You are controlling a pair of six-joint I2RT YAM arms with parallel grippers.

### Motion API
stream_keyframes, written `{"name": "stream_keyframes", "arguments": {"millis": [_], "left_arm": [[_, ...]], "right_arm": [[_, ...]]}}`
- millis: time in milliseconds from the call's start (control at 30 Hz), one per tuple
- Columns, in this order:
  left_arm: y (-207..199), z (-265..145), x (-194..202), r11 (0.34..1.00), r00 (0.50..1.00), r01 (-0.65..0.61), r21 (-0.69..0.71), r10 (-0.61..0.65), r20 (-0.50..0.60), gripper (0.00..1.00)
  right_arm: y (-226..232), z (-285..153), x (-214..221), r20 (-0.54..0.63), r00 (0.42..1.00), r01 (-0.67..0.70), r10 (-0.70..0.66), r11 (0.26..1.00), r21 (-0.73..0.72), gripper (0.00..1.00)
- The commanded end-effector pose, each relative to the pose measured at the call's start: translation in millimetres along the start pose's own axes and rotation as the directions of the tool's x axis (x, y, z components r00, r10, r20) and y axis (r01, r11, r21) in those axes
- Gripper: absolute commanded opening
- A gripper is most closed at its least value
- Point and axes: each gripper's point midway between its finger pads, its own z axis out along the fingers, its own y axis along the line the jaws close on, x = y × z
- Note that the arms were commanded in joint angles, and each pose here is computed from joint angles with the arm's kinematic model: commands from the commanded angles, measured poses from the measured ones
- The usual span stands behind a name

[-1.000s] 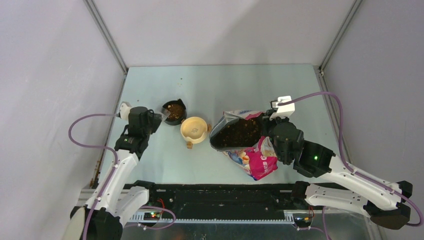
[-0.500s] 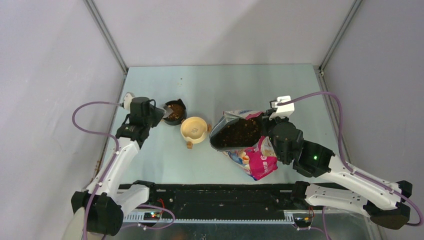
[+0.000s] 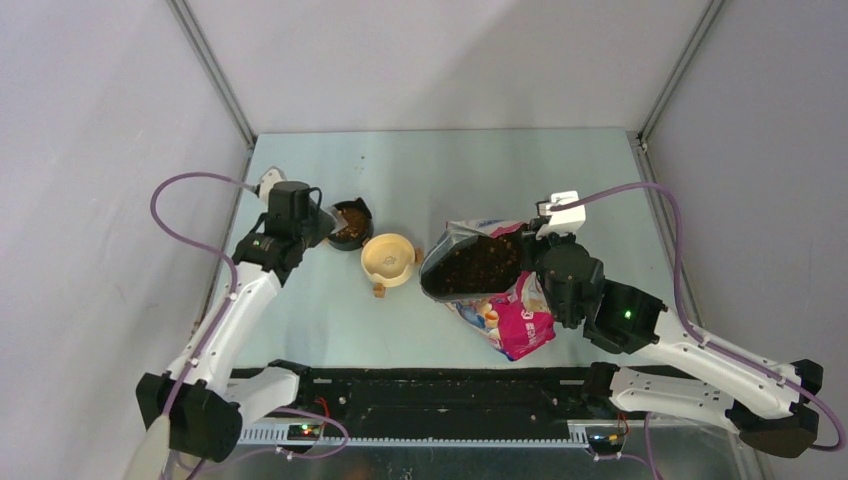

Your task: Serve the pet food

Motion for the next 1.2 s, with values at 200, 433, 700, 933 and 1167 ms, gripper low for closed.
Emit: {"name": "stream_keyframes", "arguments": {"millis": [200, 433, 700, 933, 1167], "left_arm": [[-54, -76, -19, 0.928, 0.997, -0.033, 0.372, 0.006, 0.074, 0.00], [-114, -166, 12, 0.646, 0.993, 0.000, 0.763, 0.091, -0.077, 0.00], [-137, -242, 17, 0.394, 0.984, 0.046, 0.918, 0.142, -0.110, 0.00], [-132, -274, 18, 0.357, 0.983, 0.046, 0.933, 0.150, -0.106, 0.00], [-127, -252, 42, 0.520, 0.953, 0.102, 0.848, 0.195, -0.234, 0.00]], "right_arm": [[-7, -11, -81, 0.148, 0.978, -0.143, 0.145, 0.989, -0.020, 0.00], [20, -9, -63, -0.080, 0.996, 0.035, -0.050, 0.984, -0.176, 0.00], [24, 9, -59, -0.216, 0.976, -0.002, -0.036, 0.985, -0.172, 0.00], [35, 33, -59, -0.266, 0.964, -0.018, -0.022, 0.989, -0.150, 0.00], [28, 46, -64, -0.221, 0.975, -0.040, 0.026, 0.997, -0.060, 0.00]]}}
